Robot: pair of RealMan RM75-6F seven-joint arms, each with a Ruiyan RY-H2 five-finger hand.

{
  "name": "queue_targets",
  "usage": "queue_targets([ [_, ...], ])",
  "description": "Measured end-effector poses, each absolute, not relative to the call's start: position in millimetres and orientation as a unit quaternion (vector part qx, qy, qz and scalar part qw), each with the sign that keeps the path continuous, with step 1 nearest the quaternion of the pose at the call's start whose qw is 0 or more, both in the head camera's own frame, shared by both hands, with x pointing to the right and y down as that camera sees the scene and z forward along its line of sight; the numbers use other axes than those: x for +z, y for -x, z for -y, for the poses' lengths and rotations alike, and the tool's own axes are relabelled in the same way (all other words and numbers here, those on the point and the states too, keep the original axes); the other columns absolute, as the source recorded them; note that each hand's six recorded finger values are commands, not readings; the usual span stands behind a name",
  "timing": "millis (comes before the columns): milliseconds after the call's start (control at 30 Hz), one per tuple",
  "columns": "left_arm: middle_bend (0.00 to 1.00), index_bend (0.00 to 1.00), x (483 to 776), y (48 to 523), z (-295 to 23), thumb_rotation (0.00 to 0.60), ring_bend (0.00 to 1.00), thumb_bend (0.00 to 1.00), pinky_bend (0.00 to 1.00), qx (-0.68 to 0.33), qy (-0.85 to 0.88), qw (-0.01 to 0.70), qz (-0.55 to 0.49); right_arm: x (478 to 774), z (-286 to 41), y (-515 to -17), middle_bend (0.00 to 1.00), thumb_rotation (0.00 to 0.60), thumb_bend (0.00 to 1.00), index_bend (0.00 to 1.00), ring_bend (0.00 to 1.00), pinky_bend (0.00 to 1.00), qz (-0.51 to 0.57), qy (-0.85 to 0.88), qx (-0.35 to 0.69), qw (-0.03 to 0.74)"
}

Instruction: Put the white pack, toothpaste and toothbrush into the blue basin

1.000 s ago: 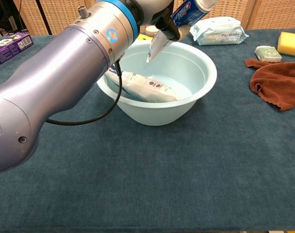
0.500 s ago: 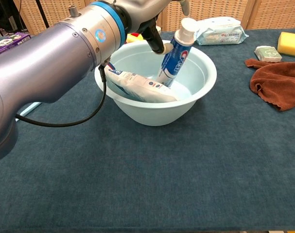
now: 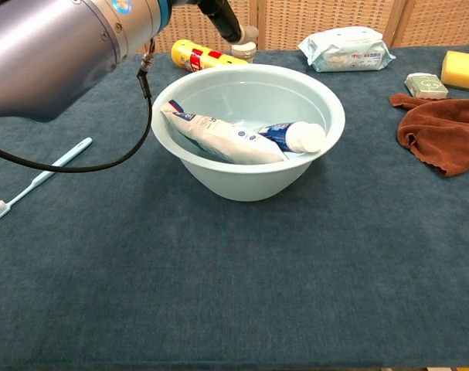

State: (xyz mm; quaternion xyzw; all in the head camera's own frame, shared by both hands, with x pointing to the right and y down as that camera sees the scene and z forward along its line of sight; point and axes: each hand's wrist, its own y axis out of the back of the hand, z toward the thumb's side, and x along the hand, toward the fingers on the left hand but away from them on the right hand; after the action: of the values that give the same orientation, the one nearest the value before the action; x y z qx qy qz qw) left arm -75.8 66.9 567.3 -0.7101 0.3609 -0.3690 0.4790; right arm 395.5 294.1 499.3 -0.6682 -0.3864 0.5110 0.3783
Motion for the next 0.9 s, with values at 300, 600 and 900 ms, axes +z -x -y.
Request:
queue_targets([
  [300,0.00,0.18,556.8,124.0,-75.7,0.600,0.00,0.30,0.16,-0.410,0.697,0.511,-0.290,500.3,-296.0,-392.8,0.00,0.600,0.11,0.06,0.00,0.00,0.380,0.668,0.512,0.383],
  [600,0.00,0.23,547.8,189.5,-92.9,0.600,0.00,0.30,0.16,-0.467,0.676,0.523,-0.226,502.5,-300.2,-386.3,0.00,0.600,0.10,0.06,0.00,0.00,0.369,0.668,0.514,0.391],
  [900,0.00,0.26,554.8,261.9,-115.6,0.600,0.00,0.31,0.16,-0.533,0.659,0.487,-0.212,499.4,-302.0,-383.7,0.00,0.600,0.10,0.06,0.00,0.00,0.369,0.668,0.509,0.398],
])
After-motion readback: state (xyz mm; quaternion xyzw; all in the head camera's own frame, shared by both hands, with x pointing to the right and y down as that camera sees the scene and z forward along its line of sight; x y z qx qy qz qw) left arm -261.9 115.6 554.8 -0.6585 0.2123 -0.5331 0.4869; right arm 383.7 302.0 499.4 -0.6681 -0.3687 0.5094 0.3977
